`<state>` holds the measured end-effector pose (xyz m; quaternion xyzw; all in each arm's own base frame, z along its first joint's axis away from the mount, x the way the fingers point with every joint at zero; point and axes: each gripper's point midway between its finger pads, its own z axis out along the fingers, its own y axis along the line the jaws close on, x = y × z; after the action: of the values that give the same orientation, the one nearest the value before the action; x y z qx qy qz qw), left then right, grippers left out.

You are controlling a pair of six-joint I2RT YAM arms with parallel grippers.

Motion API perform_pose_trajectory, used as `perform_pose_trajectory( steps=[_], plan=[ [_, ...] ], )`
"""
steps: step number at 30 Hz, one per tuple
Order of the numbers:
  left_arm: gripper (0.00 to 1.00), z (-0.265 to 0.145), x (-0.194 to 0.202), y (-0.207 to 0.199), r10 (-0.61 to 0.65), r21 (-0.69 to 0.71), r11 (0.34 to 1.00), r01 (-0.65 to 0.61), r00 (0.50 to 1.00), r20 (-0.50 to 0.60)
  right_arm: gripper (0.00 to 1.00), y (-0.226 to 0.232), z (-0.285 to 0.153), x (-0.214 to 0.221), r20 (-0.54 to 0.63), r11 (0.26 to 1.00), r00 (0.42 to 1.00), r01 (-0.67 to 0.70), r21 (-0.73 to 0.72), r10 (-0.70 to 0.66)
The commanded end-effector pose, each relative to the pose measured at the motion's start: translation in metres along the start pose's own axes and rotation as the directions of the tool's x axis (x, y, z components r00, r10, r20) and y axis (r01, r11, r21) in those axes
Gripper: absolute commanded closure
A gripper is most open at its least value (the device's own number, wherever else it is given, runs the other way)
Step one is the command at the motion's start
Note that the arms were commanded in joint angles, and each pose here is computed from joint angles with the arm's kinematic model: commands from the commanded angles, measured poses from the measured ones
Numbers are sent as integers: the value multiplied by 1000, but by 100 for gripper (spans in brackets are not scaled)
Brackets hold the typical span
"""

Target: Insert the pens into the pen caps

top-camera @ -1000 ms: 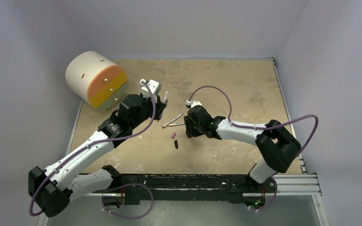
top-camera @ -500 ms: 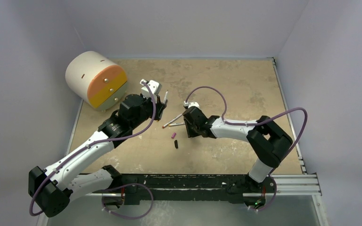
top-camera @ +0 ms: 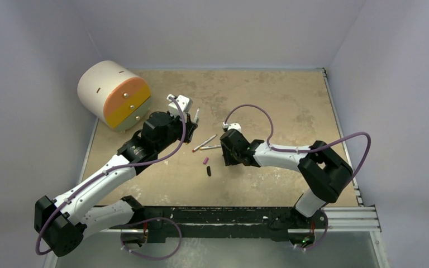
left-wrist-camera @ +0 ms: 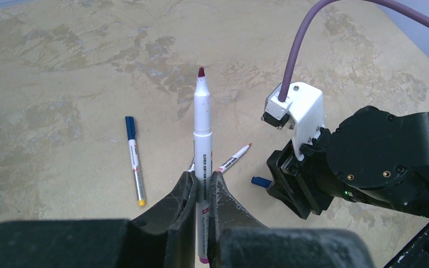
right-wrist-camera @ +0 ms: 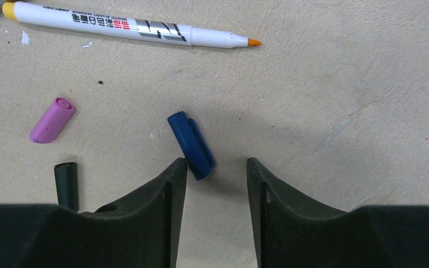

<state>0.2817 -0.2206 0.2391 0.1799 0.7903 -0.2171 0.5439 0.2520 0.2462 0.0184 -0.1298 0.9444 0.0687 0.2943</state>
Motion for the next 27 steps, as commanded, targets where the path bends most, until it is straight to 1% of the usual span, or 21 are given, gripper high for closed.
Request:
perform_pose_trajectory(
  steps=[1, 12, 27],
  plan=[
    [100, -1, -11, -2, 1, 11, 1000, -1, 999, 45, 54, -11, -3, 17, -48, 999, 999, -12, 46, 15],
    [100, -1, -10, -1, 0, 8, 1000, 0, 999, 42, 56, -18, 6, 18, -77, 995, 997, 0, 98, 7],
    [100, 2, -10, -2, 3, 13, 1000, -4, 999, 39, 56, -38, 10, -2, -38, 987, 997, -54, 154, 60]
  ],
)
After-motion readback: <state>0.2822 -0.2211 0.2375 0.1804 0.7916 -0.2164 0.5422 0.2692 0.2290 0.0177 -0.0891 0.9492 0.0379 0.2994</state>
